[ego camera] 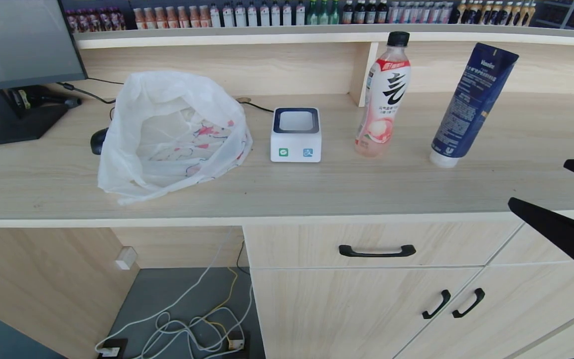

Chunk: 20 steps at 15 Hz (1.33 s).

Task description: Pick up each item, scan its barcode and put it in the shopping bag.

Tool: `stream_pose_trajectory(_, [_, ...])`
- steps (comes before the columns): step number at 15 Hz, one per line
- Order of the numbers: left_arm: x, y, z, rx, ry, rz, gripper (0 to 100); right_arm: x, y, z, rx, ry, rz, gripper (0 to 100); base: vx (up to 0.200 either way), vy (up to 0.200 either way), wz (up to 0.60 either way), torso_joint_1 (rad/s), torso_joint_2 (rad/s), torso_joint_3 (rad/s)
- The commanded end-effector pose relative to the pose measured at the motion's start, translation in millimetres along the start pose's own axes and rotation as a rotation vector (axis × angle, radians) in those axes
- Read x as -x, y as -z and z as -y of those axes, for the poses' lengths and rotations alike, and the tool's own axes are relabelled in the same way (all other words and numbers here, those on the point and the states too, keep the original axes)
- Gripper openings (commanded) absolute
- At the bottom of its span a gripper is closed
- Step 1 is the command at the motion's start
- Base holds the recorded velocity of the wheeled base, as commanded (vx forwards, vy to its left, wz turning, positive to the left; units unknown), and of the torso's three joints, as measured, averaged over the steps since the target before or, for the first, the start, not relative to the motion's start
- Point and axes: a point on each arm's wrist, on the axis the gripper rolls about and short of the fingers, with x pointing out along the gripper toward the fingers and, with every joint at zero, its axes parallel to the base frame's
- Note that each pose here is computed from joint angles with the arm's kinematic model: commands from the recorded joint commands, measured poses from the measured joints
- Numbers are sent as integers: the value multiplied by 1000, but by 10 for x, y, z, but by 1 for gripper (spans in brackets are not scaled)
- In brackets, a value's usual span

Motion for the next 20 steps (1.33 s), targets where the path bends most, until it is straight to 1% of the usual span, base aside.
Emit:
stream_pose_trajectory(1, [0,0,0,0,0,0,100,-188,49,-39,-3,-19,-52,100,0,0,0,0,0,0])
stream_pose_trajectory(2, [0,0,0,0,0,0,100,-374,105,-41,24,-25,-71,100,0,0,0,0,0,0])
stream_pose_trajectory(4, [0,0,0,0,0,0,100,-653,86,-14,43,-9,-56,100,0,0,0,0,0,0])
stream_pose_trajectory(5, [0,0,0,0,0,0,100,-797,117,-33,44,-12,-79,100,0,0,0,0,0,0])
stream_pose_trajectory(6, [0,0,0,0,0,0,100,-931,118,-107,46,-30,-81,100,0,0,0,0,0,0])
stream_pose_trajectory(7, [0,0,0,0,2,0,100,-1193,46,-446,40,-27,-66,100,0,0,0,0,0,0])
stream_pose_trajectory(8, [0,-1,0,0,0,2,100,-1296,15,-636,-15,21,-42,100,0,0,0,0,0,0])
stream_pose_trajectory(9, [0,0,0,0,0,0,100,-1426,-34,-821,-63,23,4,100,0,0,0,0,0,0])
stream_pose_trajectory(10, [0,-1,0,0,0,2,100,-1542,-45,-863,-76,33,30,100,0,0,0,0,0,0])
stream_pose_trajectory(13, [0,-1,0,0,0,2,100,-1732,-1,-825,-129,117,49,100,0,0,0,0,0,0])
stream_pose_trajectory(14, [0,0,0,0,0,0,100,-1797,-104,-791,-209,189,83,100,0,0,0,0,0,0])
stream_pose_trajectory(15, [0,0,0,0,0,0,100,-1788,-132,-768,-216,207,91,100,0,0,0,0,0,0])
stream_pose_trajectory(17, [0,0,0,0,0,0,100,-1764,-168,-744,-177,209,97,100,0,0,0,0,0,0])
stream_pose_trajectory(19, [0,0,0,0,0,0,100,-1792,-203,-743,-169,208,104,100,0,0,0,0,0,0])
stream_pose_trajectory(20, [0,-1,0,0,0,2,100,-1855,-203,-681,-166,227,101,100,0,0,0,0,0,0])
